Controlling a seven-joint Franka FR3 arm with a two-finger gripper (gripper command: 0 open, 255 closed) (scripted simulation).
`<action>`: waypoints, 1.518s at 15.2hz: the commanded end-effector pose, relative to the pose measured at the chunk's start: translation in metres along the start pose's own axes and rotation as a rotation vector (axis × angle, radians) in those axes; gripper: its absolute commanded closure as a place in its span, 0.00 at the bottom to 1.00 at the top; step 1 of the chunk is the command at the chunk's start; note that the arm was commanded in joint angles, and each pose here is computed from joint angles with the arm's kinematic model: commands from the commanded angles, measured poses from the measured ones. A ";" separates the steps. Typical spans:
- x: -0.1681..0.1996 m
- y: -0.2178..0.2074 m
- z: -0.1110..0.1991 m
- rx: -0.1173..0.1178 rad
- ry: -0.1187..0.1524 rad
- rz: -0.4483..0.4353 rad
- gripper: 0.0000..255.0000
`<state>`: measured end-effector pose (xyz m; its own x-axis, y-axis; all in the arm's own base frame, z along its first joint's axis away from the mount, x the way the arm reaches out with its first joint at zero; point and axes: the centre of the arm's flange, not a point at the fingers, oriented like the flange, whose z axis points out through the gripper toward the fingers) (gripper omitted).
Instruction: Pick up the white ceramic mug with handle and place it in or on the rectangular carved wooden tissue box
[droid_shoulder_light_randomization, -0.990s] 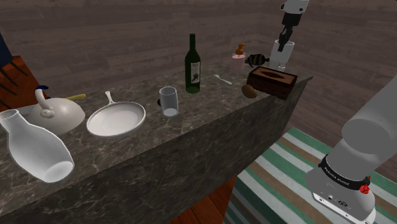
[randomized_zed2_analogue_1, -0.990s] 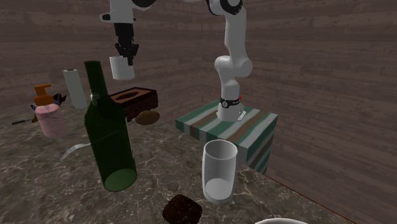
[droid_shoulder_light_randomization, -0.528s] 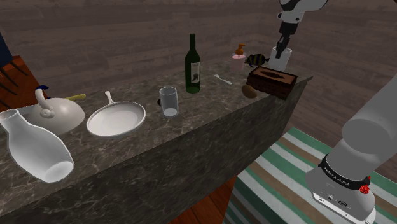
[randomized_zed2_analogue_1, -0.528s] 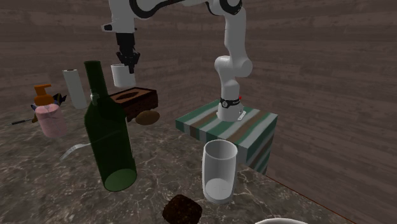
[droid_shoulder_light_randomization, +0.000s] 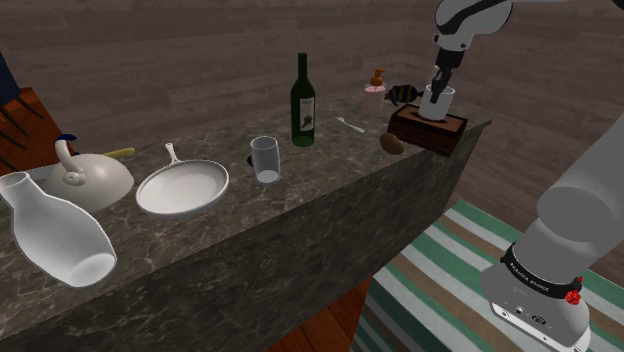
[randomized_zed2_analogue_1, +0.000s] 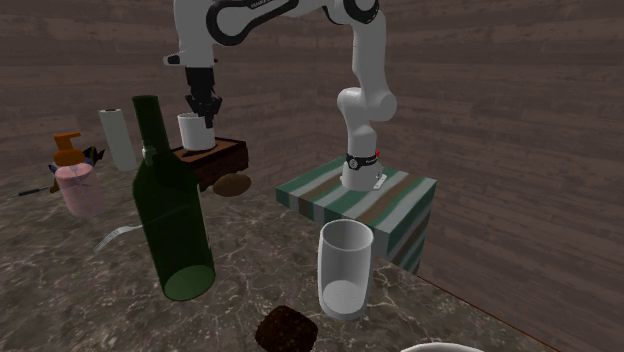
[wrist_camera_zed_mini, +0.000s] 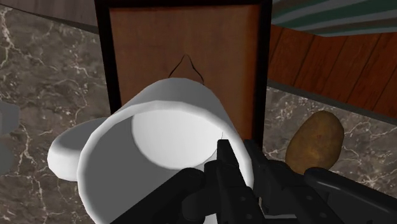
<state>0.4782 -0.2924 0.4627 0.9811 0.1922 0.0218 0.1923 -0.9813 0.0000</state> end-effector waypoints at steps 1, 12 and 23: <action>0.001 -0.001 0.004 -0.001 0.001 0.000 1.00; 0.001 0.000 0.004 -0.001 0.001 0.000 0.00; 0.001 -0.001 -0.046 -0.001 0.001 0.000 0.00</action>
<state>0.4780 -0.2919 0.5088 0.9811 0.1923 0.0228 0.1923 -0.9813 0.0008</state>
